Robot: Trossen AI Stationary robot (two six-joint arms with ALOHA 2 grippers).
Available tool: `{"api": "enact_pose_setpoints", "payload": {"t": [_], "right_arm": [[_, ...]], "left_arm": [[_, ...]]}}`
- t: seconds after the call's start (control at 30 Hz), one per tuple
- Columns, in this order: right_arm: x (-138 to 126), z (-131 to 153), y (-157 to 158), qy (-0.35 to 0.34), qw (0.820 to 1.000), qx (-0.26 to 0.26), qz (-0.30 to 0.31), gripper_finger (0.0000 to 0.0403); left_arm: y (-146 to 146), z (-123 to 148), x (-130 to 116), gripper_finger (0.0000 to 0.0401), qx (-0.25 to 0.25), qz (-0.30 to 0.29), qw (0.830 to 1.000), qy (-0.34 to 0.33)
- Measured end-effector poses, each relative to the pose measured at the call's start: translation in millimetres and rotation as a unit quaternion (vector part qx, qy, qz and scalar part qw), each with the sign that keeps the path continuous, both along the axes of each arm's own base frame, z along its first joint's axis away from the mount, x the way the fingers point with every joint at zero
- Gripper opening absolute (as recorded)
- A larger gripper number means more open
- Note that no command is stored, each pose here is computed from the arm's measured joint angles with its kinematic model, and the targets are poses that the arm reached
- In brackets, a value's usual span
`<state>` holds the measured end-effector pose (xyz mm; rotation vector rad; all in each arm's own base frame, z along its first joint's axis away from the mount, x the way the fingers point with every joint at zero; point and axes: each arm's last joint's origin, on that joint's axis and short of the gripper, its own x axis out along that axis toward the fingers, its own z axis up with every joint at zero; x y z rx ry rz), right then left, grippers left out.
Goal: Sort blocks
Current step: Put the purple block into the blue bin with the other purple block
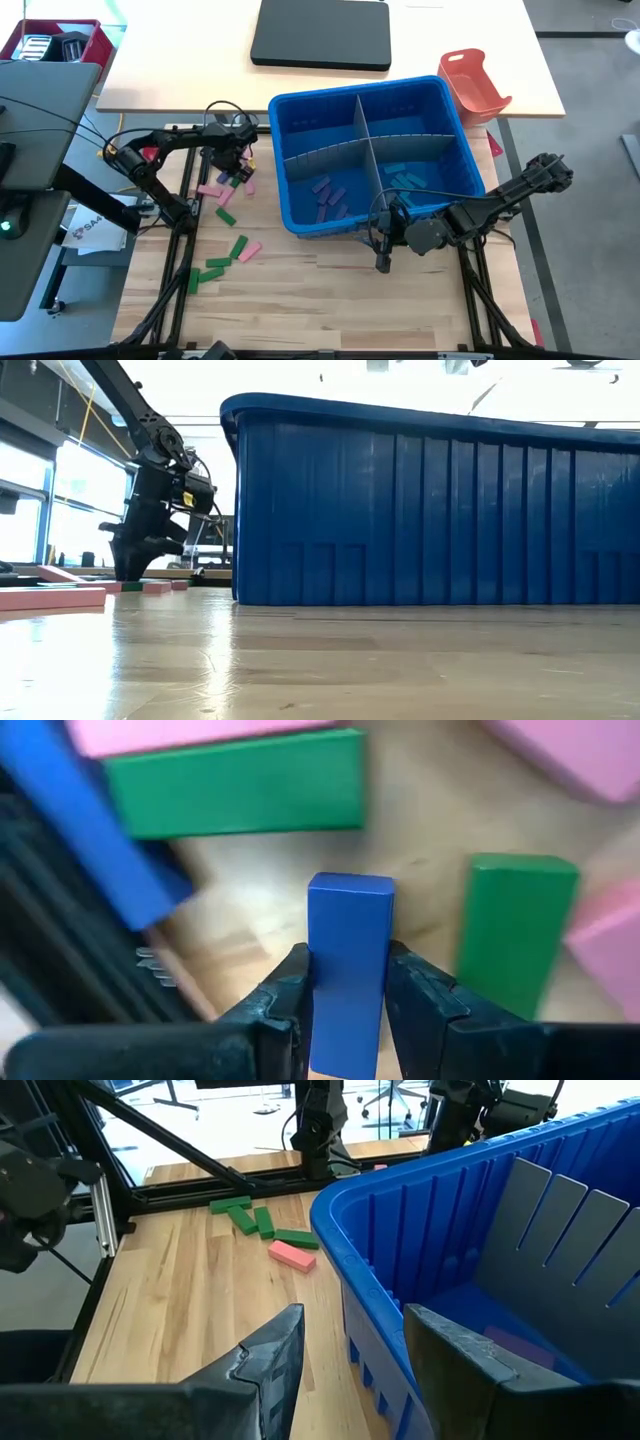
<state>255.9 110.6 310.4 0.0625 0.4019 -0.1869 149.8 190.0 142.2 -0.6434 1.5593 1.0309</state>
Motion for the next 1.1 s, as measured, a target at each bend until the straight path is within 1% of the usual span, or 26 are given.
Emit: {"api": "enact_pose_setpoints", "payload": {"t": [0.13, 0.23, 0.3, 0.4, 0.5, 0.57, 0.67, 0.73, 0.83, 0.9, 0.93, 1.0, 1.1], "right_arm": [[0, 0, 0, 0.0, 1.0, 0.0, 0.001, 0.0169], [0, 0, 0, 0.002, 1.0, 0.001, 0.003, 0.0169], [0, -1, 1, 0.004, 1.0, 0.003, 0.01, 0.0169], [-2, -1, 4, 0.01, 1.0, 0.008, 0.027, 0.0169], [-6, -2, 11, 0.016, 0.999, 0.005, 0.042, 0.0169], [-9, -3, 17, 0.018, 0.998, 0.002, 0.052, 0.0169], [-14, -2, 26, 0.017, 0.997, 0.002, 0.069, 0.0169], [-19, 0, 29, 0.011, 0.997, 0.001, 0.073, 0.0169], [-29, 10, 31, -0.011, 0.998, -0.003, 0.063, 0.0169], [-37, 17, 31, -0.028, 0.998, -0.003, 0.056, 0.0169], [-41, 20, 30, -0.036, 0.998, -0.003, 0.053, 0.0169], [-50, 27, 30, -0.051, 0.997, 0.0, 0.05, 0.0169], [-59, 34, 30, -0.063, 0.997, 0.004, 0.052, 0.0169]], "left_arm": [[1, 22, -1, 0.0083, 0.035, -0.01, 0.999, 0.018], [-2, 47, -1, 0.0083, 0.064, -0.016, 0.998, 0.004], [-5, 71, 1, 0.0083, 0.098, -0.02, 0.995, -0.025], [-18, 110, 2, 0.0083, 0.136, -0.037, 0.987, -0.072], [-37, 155, 5, 0.0083, 0.176, -0.059, 0.972, -0.142], [-53, 184, 7, 0.0083, 0.192, -0.075, 0.959, -0.193], [-77, 227, 18, 0.0083, 0.21, -0.125, 0.927, -0.284], [-94, 253, 29, 0.0083, 0.219, -0.168, 0.901, -0.335], [-116, 283, 53, 0.0083, 0.228, -0.233, 0.859, -0.396], [-127, 296, 74, 0.0083, 0.227, -0.271, 0.835, -0.422], [-132, 299, 86, 0.0083, 0.224, -0.289, 0.827, -0.428], [-141, 303, 112, 0.0083, 0.215, -0.325, 0.816, -0.426], [-151, 296, 158, 0.0083, 0.2, -0.373, 0.81, -0.406]]}}
